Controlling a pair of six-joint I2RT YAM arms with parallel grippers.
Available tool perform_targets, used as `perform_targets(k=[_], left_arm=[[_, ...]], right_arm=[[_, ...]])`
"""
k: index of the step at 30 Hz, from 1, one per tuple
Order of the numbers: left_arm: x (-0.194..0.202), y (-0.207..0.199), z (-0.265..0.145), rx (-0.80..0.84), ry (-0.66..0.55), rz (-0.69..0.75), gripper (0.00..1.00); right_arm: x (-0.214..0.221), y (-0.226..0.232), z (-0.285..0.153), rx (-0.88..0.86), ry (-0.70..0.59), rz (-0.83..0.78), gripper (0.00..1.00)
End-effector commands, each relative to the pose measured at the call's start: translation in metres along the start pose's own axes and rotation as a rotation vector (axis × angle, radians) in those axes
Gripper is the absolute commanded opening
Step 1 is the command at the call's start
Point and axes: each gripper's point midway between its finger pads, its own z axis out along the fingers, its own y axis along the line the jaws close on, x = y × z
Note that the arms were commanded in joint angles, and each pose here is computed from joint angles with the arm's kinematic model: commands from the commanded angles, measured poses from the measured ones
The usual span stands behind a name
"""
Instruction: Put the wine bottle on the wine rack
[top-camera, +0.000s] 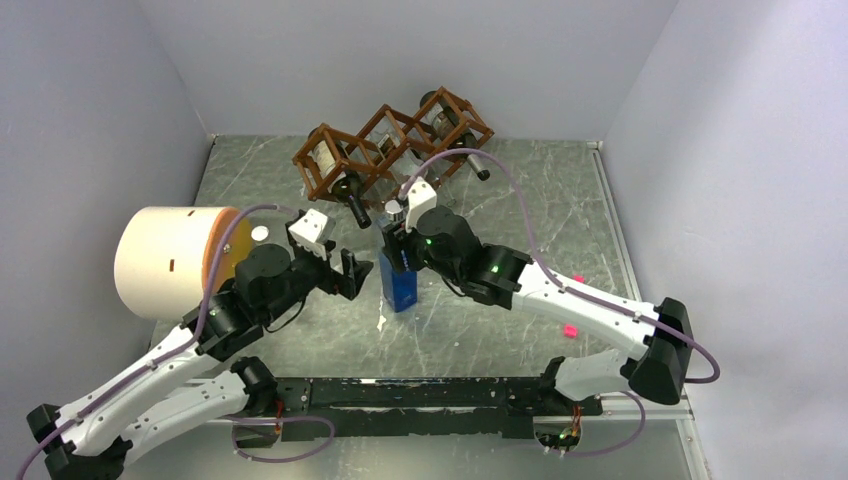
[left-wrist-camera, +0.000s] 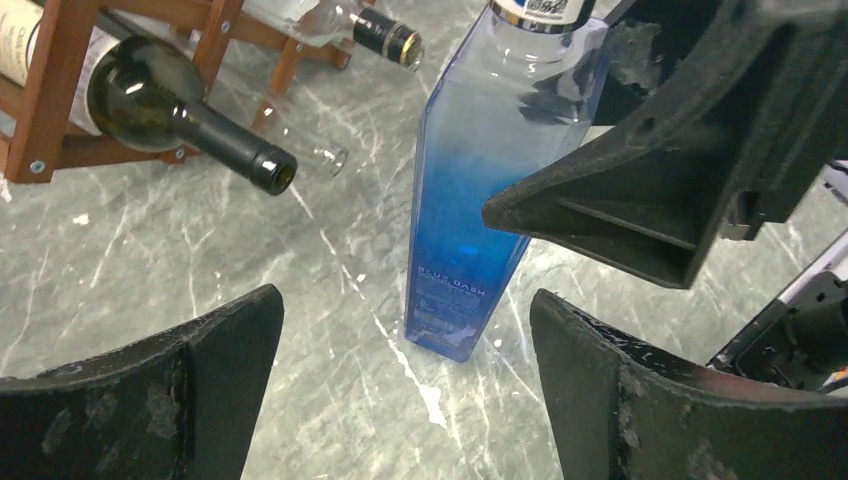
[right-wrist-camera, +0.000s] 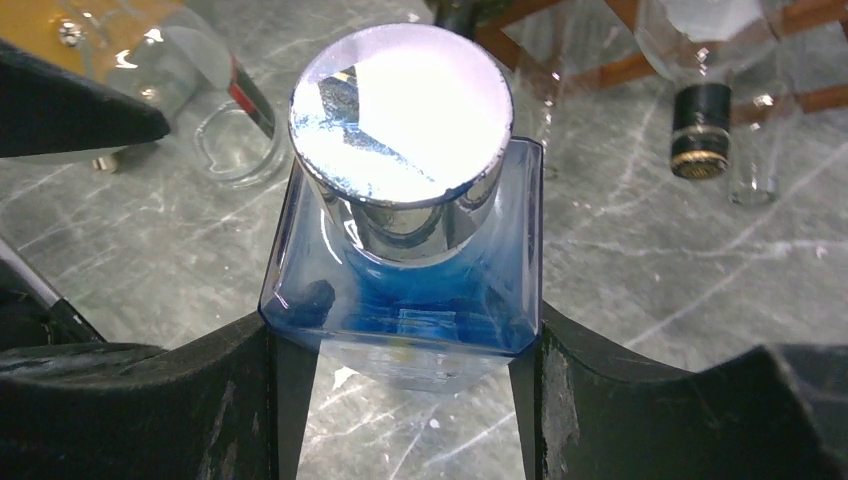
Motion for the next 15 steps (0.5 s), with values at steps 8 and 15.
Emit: perform_targets(k=[8,15], left_arm=[[-0.012,-0.029,0.005,0.19,-0.206,-0.037,0.95],[-0.009,-0.052,0.01,0.343,-0.308,-0.003,0.95]], right_arm=[[-0.07,-0.031,-0.048,0.104,-0.194,0.167,0.3],[-0.084,-0.034,-0.056,0.046,-0.217,0.209,0.29]])
